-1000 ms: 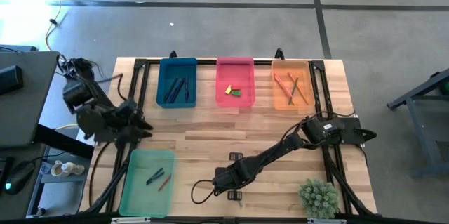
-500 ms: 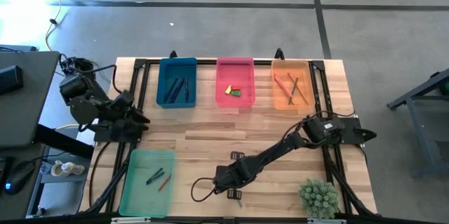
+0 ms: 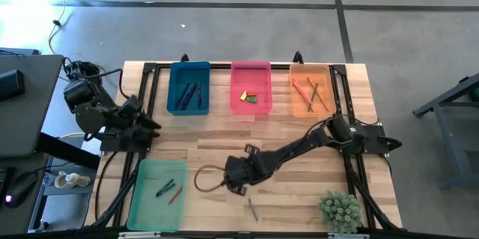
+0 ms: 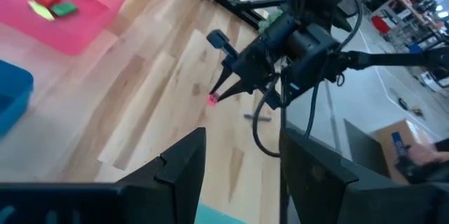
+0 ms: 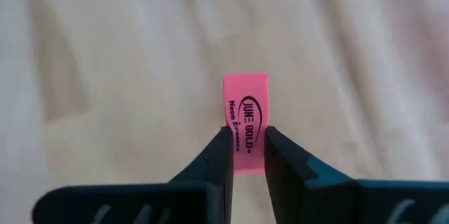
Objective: Sort crayons/erasers/pens/pencils in bins
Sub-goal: Put the pink eraser into the pink bin
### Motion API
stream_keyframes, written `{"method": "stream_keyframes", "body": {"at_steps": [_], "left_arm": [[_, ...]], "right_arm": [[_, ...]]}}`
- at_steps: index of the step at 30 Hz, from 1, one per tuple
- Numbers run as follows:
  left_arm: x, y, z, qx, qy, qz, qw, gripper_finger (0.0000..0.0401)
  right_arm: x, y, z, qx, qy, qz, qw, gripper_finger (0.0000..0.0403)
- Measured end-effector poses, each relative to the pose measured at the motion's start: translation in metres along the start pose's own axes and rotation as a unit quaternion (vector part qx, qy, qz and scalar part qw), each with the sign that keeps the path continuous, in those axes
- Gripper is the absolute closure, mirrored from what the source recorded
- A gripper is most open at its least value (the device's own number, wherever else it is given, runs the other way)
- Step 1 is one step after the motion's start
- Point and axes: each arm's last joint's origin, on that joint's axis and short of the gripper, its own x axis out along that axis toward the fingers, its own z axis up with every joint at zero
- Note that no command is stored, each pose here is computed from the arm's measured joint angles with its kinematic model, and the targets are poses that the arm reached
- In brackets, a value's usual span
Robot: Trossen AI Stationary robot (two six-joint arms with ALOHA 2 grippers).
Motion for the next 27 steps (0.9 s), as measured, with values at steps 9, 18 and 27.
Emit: {"method": "stream_keyframes", "body": {"at_steps": [9, 18, 27], "left_arm": [[0.0, 0.001, 0.002, 0.007, -0.038, 0.022, 0.999, 0.0231], [0.005, 0.001, 0.005, -0.002, -0.064, 0.06, 0.996, 0.0231], [0.021, 0.004, 0.012, -0.026, -0.102, 0.148, 0.983, 0.0231]], "right_arm": [[-0.028, -0.055, 0.038, 0.028, -0.067, -0.072, 0.995, 0.0359], [-0.053, -0.138, 0.072, 0.025, -0.077, -0.13, 0.988, 0.0359], [-0.051, -0.225, 0.093, 0.031, -0.04, -0.11, 0.993, 0.0359]]}}
